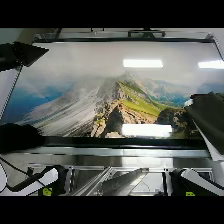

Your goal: Fold the shirts.

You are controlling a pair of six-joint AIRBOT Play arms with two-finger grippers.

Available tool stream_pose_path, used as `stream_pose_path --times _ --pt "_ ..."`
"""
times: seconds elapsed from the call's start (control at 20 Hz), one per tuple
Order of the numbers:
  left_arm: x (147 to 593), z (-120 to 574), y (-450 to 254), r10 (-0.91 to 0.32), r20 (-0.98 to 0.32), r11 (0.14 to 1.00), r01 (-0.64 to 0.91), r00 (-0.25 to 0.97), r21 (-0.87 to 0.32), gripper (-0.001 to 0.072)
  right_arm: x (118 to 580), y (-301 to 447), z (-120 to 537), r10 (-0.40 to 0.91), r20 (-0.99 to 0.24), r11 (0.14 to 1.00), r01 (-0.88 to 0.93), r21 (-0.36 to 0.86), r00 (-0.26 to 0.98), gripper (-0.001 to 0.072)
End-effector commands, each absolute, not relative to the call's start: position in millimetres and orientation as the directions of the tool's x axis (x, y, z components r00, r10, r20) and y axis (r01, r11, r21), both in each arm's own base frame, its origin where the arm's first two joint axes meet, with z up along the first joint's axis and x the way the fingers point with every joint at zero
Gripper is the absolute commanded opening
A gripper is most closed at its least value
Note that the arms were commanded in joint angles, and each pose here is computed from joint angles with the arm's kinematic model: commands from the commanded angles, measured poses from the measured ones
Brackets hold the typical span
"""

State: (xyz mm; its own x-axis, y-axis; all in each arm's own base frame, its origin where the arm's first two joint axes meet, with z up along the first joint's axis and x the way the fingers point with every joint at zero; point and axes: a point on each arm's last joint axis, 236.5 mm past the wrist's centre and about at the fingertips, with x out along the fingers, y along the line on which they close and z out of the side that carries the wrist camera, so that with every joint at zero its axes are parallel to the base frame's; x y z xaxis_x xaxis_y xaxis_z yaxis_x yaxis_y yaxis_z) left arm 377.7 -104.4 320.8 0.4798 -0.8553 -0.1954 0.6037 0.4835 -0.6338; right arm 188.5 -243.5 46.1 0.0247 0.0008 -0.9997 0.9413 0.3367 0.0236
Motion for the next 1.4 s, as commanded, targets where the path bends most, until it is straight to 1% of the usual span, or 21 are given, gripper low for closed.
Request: stream_pose_path --times 0.0,0.05,0.1,0.15,0.2,0.25,0.4,0.5,0.6,0.75,0.85,0.9,1.1,1.35 --pt "381 324 -103 -0.849 -0.184 0.488 0.602 0.495 -0.632 0.0011 254 -221 108 0.014 -0.969 0.447 0.866 0.227 0.246 0.0691" --pt "381 323 -103 -0.849 -0.186 0.488 0.600 0.495 -0.634 0.0011 279 -205 130 0.027 -0.945 0.497 0.816 0.295 0.325 0.0639" --pt "381 321 -102 -0.846 -0.195 0.493 0.586 0.497 -0.644 0.0007 304 -184 149 0.061 -0.916 0.546 0.755 0.363 0.397 0.0417" --pt "380 319 -102 -0.845 -0.207 0.495 0.576 0.493 -0.651 0.0004 325 -162 162 0.102 -0.884 0.587 0.690 0.423 0.456 0.0218" --pt "377 316 -102 -0.841 -0.227 0.505 0.563 0.490 -0.655 0.0004 345 -135 172 0.148 -0.853 0.625 0.621 0.472 0.500 0.0079" --pt "375 310 -102 -0.831 -0.261 0.527 0.545 0.492 -0.652 0.0004 357 -111 177 0.179 -0.840 0.663 0.568 0.487 0.512 0.0027" --pt "365 281 -97 -0.746 -0.416 0.655 0.461 0.520 -0.599 0.0004 368 -40 169 0.247 -0.854 0.783 0.425 0.455 0.458 0.0024" --pt "345 259 -108 -0.736 -0.449 0.668 0.436 0.507 -0.603 0.0005 363 3 153 0.260 -0.862 0.839 0.340 0.425 0.436 0.0024" --pt "315 218 -120 -0.733 -0.496 0.673 0.390 0.466 -0.628 0.0005 345 42 128 0.293 -0.863 0.874 0.251 0.416 0.411 0.0024" --pt "264 147 -140 -0.746 -0.548 0.660 0.310 0.378 -0.685 0.0005 302 84 79 0.335 -0.870 0.899 0.155 0.410 0.362 0.0024" --pt "237 111 -151 -0.762 -0.562 0.643 0.269 0.323 -0.717 0.0005 284 94 57 0.345 -0.867 0.907 0.110 0.407 0.359 0.0025" --pt "229 99 -154 -0.763 -0.565 0.641 0.255 0.313 -0.724 0.0005 278 94 51 0.346 -0.872 0.911 0.100 0.401 0.346 0.0025" --pt "220 77 -160 -0.754 -0.564 0.648 0.237 0.336 -0.724 0.0005 261 96 42 0.351 -0.896 0.916 0.098 0.389 0.272 0.0026" --pt "213 74 -161 -0.749 -0.558 0.652 0.248 0.357 -0.716 0.0005 261 96 42 0.351 -0.896 0.916 0.098 0.389 0.272 0.0026"
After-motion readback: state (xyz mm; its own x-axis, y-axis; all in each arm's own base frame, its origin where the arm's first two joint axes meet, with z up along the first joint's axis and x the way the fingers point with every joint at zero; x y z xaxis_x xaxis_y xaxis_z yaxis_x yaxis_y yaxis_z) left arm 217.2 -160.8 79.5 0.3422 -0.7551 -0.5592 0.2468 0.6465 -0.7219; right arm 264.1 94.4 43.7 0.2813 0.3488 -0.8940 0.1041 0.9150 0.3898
